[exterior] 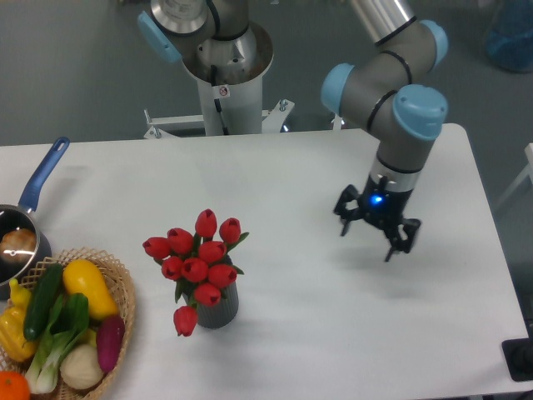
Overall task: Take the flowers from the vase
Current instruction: 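Move the open gripper toward the red tulip bunch above the vase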
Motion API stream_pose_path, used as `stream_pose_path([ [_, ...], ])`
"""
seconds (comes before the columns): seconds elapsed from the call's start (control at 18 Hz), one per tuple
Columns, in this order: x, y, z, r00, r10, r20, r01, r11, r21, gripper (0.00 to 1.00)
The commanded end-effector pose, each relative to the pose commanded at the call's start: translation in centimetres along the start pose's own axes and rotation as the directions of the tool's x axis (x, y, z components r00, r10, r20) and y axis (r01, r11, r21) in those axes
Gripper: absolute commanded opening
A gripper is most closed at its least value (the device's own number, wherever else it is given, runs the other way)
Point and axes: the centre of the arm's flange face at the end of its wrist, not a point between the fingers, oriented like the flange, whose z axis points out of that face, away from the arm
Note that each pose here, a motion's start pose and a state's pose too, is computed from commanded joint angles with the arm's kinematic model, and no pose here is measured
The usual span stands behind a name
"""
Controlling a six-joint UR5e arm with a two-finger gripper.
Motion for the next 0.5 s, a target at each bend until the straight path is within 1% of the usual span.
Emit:
stream_pose_path([
  [0.06,0.5,-0.7,-0.4,1.000,0.004,-0.005,-0.004,0.999,0.041,1.00],
  [0.11,0.8,-0.9,-0.7,1.000,0.005,-0.006,-0.004,0.998,0.060,1.00],
  [0.17,1.8,-1.8,-1.4,1.000,0.010,-0.011,-0.009,0.993,0.118,1.00],
  [0.22,2.9,-4.1,-2.2,0.999,0.032,-0.030,-0.024,0.969,0.245,1.00],
  [0.28,3.0,-4.6,-2.4,0.999,0.032,-0.037,-0.020,0.958,0.285,1.00],
  [0.39,3.5,-5.3,-2.2,0.998,0.024,-0.062,-0.002,0.944,0.331,1.00],
  [0.5,4.8,-6.9,-1.3,0.995,0.029,-0.099,0.008,0.934,0.357,1.00],
])
